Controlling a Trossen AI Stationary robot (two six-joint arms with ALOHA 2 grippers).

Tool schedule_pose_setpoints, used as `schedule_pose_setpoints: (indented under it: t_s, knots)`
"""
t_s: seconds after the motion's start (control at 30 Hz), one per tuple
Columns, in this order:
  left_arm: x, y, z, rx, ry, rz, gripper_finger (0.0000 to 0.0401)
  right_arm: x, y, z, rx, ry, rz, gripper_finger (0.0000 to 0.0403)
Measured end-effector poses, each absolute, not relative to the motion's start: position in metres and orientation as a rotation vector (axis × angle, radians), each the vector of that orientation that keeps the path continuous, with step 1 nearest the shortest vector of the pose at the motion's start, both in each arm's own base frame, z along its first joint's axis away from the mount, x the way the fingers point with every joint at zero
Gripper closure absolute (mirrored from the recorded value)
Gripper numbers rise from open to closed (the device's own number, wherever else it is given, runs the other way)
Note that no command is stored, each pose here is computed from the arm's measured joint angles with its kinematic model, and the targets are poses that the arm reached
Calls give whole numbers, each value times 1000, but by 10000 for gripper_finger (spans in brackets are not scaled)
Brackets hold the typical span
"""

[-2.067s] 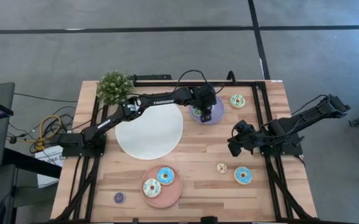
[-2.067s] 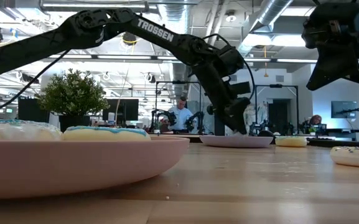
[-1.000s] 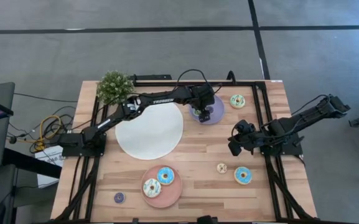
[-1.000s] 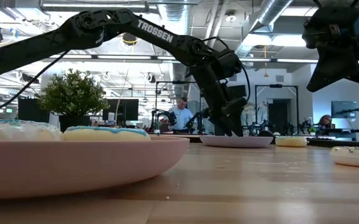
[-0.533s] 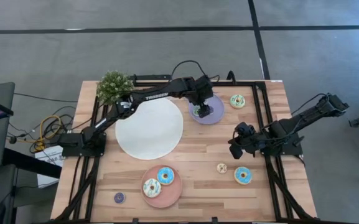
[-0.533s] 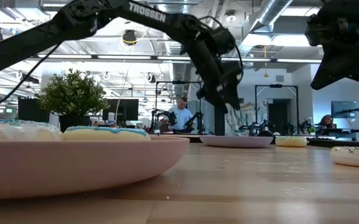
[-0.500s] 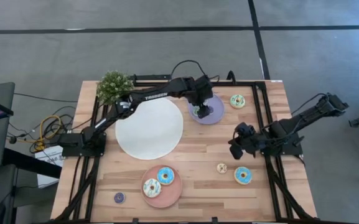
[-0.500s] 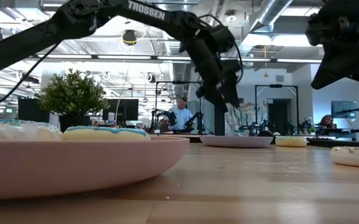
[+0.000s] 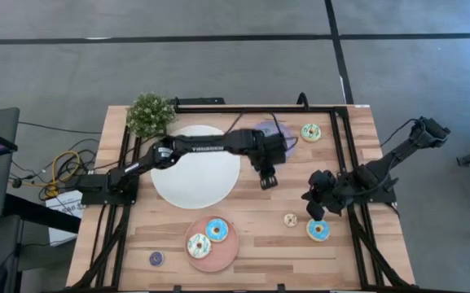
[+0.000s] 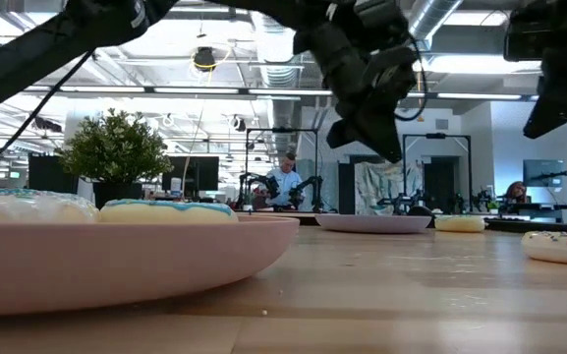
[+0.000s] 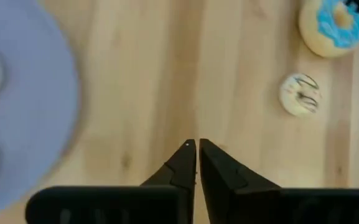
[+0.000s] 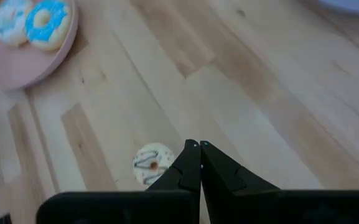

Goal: Pick & Place donuts
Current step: Put the large blue donut on the pink plate

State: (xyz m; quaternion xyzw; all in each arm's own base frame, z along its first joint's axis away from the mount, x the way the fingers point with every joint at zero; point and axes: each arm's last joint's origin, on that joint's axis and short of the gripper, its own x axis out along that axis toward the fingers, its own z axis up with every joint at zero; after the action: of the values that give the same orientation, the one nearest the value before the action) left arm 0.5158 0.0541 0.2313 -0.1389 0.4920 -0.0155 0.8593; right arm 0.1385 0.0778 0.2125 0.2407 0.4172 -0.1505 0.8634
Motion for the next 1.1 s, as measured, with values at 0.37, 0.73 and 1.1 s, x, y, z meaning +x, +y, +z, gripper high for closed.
schedule_pose_setpoints:
  t_s: [0.37,0.73,1.1]
  knots:
    - [510,-48,206,-278,1089,14,400,143,99,199,459,933,-285,402]
    - [450,-92,216,-327,940,95,400,159,111,183,594,919,-366,402]
    - [328,-123,210,-475,719,144,399,179,127,178,727,861,-274,402]
